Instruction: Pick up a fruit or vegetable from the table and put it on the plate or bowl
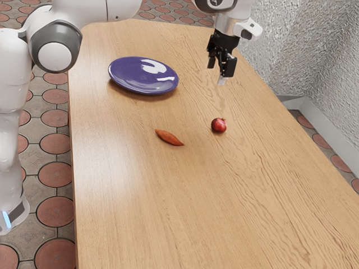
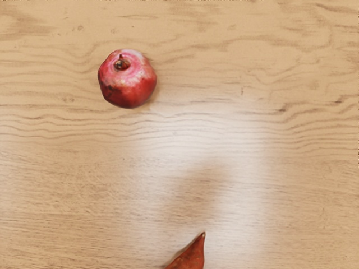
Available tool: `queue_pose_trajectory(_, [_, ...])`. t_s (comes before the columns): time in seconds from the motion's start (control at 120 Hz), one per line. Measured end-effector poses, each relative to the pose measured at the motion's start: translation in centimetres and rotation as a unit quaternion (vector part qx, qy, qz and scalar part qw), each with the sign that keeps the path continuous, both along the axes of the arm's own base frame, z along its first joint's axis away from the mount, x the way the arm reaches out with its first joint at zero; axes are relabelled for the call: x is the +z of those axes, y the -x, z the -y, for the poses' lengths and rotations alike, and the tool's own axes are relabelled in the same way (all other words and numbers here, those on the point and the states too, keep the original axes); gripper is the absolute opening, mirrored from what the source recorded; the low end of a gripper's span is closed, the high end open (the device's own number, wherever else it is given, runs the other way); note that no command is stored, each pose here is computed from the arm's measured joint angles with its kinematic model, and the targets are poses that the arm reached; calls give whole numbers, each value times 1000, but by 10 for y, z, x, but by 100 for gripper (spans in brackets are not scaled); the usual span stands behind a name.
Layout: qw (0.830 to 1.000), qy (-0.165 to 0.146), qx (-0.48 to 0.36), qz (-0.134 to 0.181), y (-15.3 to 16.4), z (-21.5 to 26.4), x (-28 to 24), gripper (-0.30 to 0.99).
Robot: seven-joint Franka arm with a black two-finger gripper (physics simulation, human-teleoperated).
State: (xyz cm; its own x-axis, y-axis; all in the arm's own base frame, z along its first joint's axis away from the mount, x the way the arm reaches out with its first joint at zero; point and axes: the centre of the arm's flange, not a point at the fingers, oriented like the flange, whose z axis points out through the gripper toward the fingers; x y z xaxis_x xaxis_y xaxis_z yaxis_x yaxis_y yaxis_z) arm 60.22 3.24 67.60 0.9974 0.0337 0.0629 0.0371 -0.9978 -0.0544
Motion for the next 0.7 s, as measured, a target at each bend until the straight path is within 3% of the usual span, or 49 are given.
queue_pose_trajectory(0.308, [1000,1,-6,2,-2,-2,0,69])
queue_pose_trajectory(0.425, [999,0,-40,25,-5,11,15,69])
queue_pose_trajectory(0.567, [996,-2,-87,-14,-49,3,-56,69])
queue_pose_trajectory(0.7, [990,-1,-136,-42,-70,-32,-106,69])
